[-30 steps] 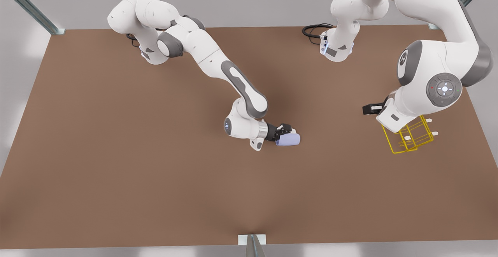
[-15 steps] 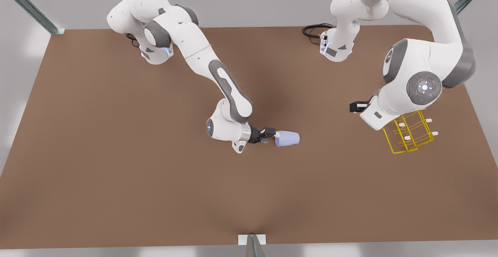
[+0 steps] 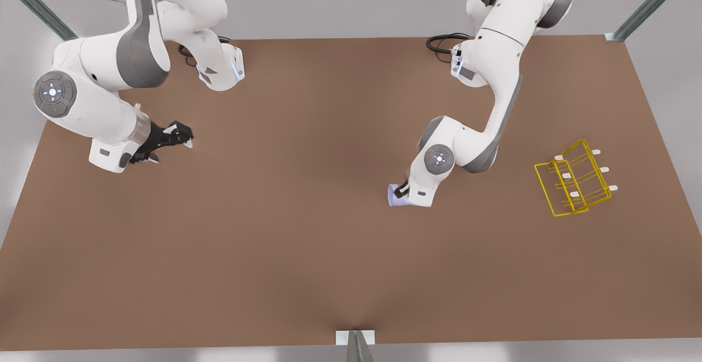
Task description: Place the cup on the cup holder
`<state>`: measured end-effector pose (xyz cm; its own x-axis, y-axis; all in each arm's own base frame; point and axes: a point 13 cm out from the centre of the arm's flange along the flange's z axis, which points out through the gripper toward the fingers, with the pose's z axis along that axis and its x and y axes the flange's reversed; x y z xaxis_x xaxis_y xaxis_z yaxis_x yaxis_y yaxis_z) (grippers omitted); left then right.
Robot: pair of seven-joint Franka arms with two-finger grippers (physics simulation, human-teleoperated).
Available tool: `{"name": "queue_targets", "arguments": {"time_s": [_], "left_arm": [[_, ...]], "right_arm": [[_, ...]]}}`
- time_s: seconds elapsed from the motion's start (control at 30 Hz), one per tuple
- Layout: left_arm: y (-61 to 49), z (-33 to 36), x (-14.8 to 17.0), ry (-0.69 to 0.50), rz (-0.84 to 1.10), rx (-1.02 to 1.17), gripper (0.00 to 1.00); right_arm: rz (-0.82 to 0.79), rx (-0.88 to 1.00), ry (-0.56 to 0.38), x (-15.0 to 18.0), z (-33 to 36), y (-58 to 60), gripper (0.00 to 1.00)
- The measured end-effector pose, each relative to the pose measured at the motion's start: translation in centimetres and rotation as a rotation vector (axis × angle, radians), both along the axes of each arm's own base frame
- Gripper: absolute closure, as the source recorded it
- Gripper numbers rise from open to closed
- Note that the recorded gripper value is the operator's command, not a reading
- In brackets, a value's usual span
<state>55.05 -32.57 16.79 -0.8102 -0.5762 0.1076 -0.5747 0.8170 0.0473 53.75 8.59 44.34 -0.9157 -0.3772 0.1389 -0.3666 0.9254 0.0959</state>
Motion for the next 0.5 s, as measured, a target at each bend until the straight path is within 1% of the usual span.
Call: {"name": "queue_targets", "arguments": {"time_s": [0.07, 0.1, 0.2, 0.33, 0.4, 0.5], "left_arm": [[0.0, -0.5, 0.7, -0.043, 0.141, -0.012, 0.00], [0.2, -1.1, 0.6, -0.050, 0.209, -0.011, 0.00], [1.6, -2.4, 0.8, -0.062, 0.437, 0.001, 0.00], [2.5, -3.1, 1.8, -0.074, 0.718, 0.001, 0.00], [2.3, -3.3, 2.0, -0.077, 0.814, 0.000, 0.00], [2.2, -4.1, 2.1, -0.072, 0.908, 0.004, 0.00]], "right_arm": [[-0.032, -0.056, 0.034, -0.4, -1.4, -0.6, 0.00], [-0.041, -0.076, 0.045, -0.6, -1.8, -0.3, 0.00], [-0.068, -0.116, 0.058, -1.0, -2.3, 0.5, 0.00], [-0.131, -0.140, 0.064, -1.0, -2.4, 0.0, 0.00], [-0.162, -0.146, 0.066, -1.0, -2.4, -0.4, 0.00], [-0.196, -0.155, 0.070, -1.0, -2.6, -0.5, 0.00]]}}
